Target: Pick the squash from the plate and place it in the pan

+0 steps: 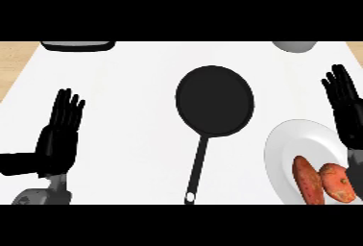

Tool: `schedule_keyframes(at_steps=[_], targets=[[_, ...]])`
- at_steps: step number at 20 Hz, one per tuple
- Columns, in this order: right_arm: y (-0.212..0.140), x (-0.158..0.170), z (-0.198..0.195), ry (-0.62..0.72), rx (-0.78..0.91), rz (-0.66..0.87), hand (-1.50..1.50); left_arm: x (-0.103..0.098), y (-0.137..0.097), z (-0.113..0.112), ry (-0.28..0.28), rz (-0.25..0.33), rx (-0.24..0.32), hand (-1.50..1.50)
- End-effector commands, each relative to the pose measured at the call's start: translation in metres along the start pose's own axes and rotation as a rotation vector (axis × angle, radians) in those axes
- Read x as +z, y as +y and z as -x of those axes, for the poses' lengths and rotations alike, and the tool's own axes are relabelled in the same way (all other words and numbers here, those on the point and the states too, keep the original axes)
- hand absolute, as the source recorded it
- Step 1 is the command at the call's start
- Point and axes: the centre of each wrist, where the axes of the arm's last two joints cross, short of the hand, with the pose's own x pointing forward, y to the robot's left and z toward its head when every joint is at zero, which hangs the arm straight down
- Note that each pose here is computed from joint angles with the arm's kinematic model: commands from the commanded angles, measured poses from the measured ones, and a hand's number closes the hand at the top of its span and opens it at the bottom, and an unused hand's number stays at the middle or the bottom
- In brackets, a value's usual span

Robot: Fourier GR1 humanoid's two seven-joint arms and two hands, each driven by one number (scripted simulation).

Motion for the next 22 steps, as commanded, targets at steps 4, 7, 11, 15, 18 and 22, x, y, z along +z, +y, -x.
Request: schedule_keyframes(at_steps=[4, 7, 11, 15, 18, 22], targets=[[-0.046, 0.004, -0.013, 0.040, -0.075, 0.244, -1.50, 0.021, 0.042, 0.008, 0.142, 0.020, -0.374, 0.00], [-0.111, 0.047, 0.013, 0.272, 0.528, 0.189, -1.50, 0.026, 0.050, 0.008, 0.196, 0.042, -0.457, 0.00], [-0.118, 0.086, 0.037, 0.451, 0.125, 0.771, -1.50, 0.035, 0.055, 0.010, 0.301, 0.020, -0.524, 0.00], [-0.136, 0.126, 0.006, 0.587, 0.392, 0.569, -1.50, 0.036, 0.059, 0.000, 0.304, 0.054, -0.557, 0.00], [-0.139, 0.132, -0.018, 0.645, 0.540, 0.460, -1.50, 0.046, 0.050, 0.009, 0.299, 0.063, -0.554, 0.00], [-0.145, 0.117, -0.062, 0.717, 0.586, 0.286, -1.50, 0.033, 0.034, 0.002, 0.298, 0.099, -0.548, 0.00]])
